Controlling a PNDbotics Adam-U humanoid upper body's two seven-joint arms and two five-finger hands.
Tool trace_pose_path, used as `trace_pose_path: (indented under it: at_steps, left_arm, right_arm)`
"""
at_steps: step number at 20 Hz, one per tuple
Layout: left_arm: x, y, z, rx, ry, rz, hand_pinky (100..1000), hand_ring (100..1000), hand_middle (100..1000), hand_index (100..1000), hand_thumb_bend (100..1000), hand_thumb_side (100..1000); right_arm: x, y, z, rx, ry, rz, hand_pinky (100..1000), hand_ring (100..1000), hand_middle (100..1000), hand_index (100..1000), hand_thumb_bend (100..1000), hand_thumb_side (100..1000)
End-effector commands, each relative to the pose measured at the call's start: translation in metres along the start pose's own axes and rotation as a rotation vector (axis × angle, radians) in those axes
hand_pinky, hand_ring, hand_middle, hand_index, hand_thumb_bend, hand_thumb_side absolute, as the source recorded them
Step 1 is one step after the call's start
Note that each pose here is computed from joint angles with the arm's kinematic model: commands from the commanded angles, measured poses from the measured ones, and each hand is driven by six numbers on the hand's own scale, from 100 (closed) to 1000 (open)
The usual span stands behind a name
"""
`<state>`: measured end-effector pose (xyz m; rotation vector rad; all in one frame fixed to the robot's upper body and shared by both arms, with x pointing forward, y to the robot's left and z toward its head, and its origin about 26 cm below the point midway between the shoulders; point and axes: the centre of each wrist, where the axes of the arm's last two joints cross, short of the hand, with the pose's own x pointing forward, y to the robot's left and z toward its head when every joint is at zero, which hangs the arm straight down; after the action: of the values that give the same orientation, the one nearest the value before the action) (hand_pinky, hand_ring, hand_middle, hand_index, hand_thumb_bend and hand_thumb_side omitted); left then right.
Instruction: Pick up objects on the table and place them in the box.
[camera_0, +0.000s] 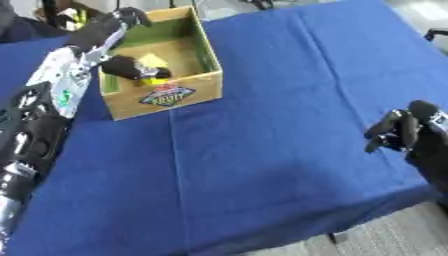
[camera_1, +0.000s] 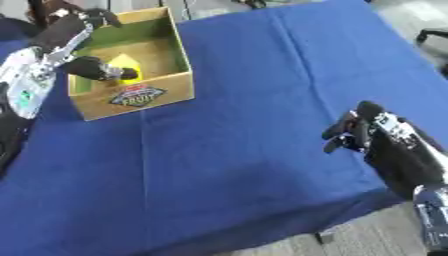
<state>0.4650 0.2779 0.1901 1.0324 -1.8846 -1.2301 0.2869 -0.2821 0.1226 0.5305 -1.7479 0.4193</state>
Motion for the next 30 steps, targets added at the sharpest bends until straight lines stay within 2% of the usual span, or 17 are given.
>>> trace_pose_path:
  at_steps: [1, 2, 5, 6, 11, 16, 19, 21, 27, 30]
  left_arm:
    - [0.006, 0.035, 0.002, 0.158, -0.038, 0.052, 822, 808, 807, 808, 780, 758]
    - [0.01, 0.043, 0.005, 0.205, -0.051, 0.091, 787, 775, 783, 787, 691, 742]
    - [0.02, 0.063, 0.023, 0.323, -0.079, 0.229, 761, 752, 765, 767, 633, 728]
    - [0.022, 0.068, 0.03, 0.348, -0.08, 0.277, 744, 734, 749, 752, 581, 728]
    - [0.025, 0.078, 0.079, 0.472, -0.035, 0.516, 714, 702, 721, 719, 458, 771]
    - [0.025, 0.066, 0.123, 0.514, 0.062, 0.735, 686, 673, 702, 704, 410, 839]
    - [0.026, 0.051, 0.145, 0.52, 0.132, 0.849, 675, 662, 695, 707, 314, 932]
    - [0.028, 0.04, 0.157, 0.522, 0.175, 0.905, 675, 661, 694, 705, 302, 952]
    - [0.035, 0.009, 0.177, 0.487, 0.256, 1.003, 672, 660, 688, 695, 268, 982]
    - [0.039, -0.003, 0.18, 0.467, 0.261, 1.039, 664, 649, 672, 690, 259, 995]
  right_arm:
    - [0.006, -0.003, 0.002, -0.008, -0.012, 0.011, 541, 616, 485, 357, 100, 613]
    - [0.005, -0.003, 0.002, -0.013, -0.011, 0.008, 541, 617, 485, 358, 100, 613]
    - [0.005, -0.005, 0.004, -0.027, -0.004, 0.01, 540, 617, 485, 358, 100, 613]
    - [0.005, -0.006, 0.005, -0.03, -0.003, 0.01, 540, 617, 484, 358, 100, 613]
    - [0.004, -0.008, 0.009, -0.051, 0.003, 0.017, 540, 617, 484, 358, 100, 613]
    - [0.004, -0.011, 0.012, -0.074, 0.007, 0.023, 538, 615, 482, 357, 100, 609]
    - [0.004, -0.012, 0.013, -0.082, 0.009, 0.026, 539, 615, 482, 358, 100, 609]
    - [0.005, -0.013, 0.013, -0.085, 0.007, 0.028, 539, 616, 482, 358, 100, 609]
    - [0.006, -0.014, 0.012, -0.089, -0.003, 0.026, 542, 620, 485, 360, 100, 611]
    - [0.007, -0.013, 0.011, -0.088, -0.007, 0.025, 545, 623, 487, 362, 100, 613]
